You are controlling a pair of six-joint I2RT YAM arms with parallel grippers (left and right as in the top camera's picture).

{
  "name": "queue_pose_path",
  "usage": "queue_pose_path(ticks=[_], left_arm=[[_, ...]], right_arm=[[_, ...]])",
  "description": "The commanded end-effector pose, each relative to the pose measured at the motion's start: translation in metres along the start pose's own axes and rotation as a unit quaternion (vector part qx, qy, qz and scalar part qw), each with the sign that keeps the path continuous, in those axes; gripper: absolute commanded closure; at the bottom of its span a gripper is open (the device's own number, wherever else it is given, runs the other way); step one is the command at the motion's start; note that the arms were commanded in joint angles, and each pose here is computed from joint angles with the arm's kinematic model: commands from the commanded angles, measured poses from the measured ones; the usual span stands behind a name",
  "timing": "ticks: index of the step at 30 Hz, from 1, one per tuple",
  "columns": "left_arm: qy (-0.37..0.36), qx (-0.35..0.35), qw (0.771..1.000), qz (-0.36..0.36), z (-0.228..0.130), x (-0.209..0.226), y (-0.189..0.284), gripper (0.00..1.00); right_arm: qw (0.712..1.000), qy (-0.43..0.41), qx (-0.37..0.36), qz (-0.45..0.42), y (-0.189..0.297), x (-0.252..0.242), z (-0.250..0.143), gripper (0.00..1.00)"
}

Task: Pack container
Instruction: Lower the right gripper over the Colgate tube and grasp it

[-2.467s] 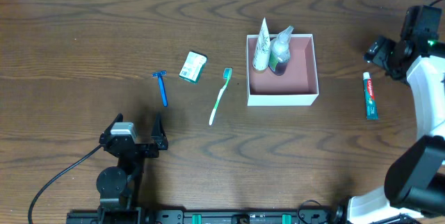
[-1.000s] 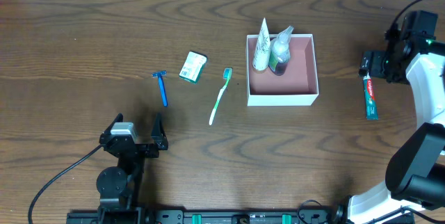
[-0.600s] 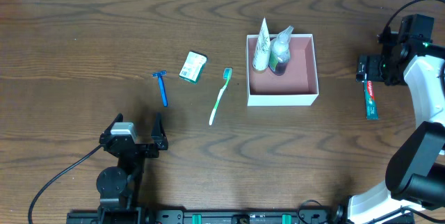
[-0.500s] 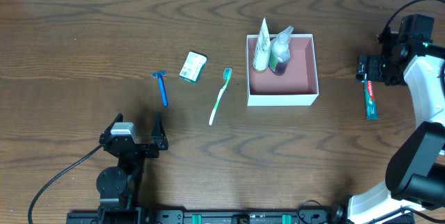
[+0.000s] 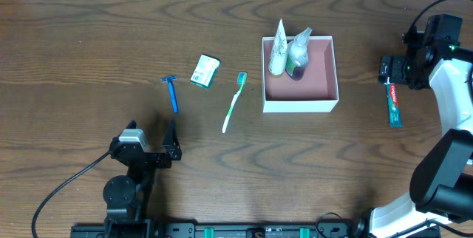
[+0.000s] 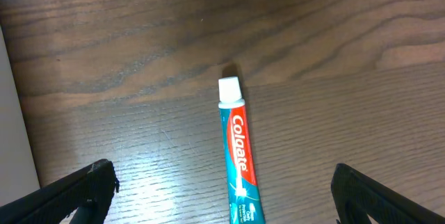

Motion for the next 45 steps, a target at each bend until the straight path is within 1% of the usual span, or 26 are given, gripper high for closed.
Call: queue_pose_path(ticks=[1, 6, 11, 13, 18, 23, 32, 39, 45], left_arm=[[0.008, 0.032, 0.999, -0.008, -0.014, 0.002, -0.001, 0.02], [0.008, 0.032, 0.999, -0.008, -0.014, 0.002, -0.001, 0.02], [0.008, 0.032, 0.999, -0.008, -0.014, 0.002, -0.001, 0.02], [0.008, 0.032, 0.999, -0.008, -0.014, 0.002, -0.001, 0.02], [0.008, 0.032, 0.999, -0.008, -0.014, 0.002, -0.001, 0.02], [0.008, 0.032, 0.999, -0.008, -0.014, 0.002, -0.001, 0.02], [0.008, 0.032, 0.999, -0.008, -0.014, 0.002, -0.001, 0.02], [0.008, 0.032, 0.999, -0.008, -0.014, 0.002, -0.001, 0.02], [0.008, 0.032, 0.999, -0.008, -0.014, 0.002, -0.001, 0.02]], right_arm=[[1.0, -0.007, 0.003, 0.005, -0.003, 0.001, -0.001, 0.01], [1.0, -0.01, 0.011, 0.02, -0.003, 0.005, -0.005, 0.01], [0.996, 0.053, 0.059, 0.041, -0.003, 0.013, -0.026, 0.01], [0.995, 0.064, 0.062, 0.044, -0.005, 0.014, -0.029, 0.01], [0.995, 0.064, 0.066, 0.045, -0.008, 0.015, -0.032, 0.01], [0.995, 0.065, 0.069, 0.024, -0.015, 0.011, -0.036, 0.01], [0.997, 0.044, 0.063, 0.015, -0.042, 0.004, -0.059, 0.01], [0.997, 0.032, 0.018, 0.071, -0.043, -0.001, -0.056, 0.01], [0.996, 0.034, 0.023, 0.08, -0.059, -0.001, -0.058, 0.01]])
Point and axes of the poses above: each gripper's point midway between its finger pads, its own y axis back along the fingers, its own x axis along the line the jaws close on, z = x × y, the point moved 5 cm from there along y, back along the fingers, and after that the axes turned 15 degrees about y, right-handed, at the moved point
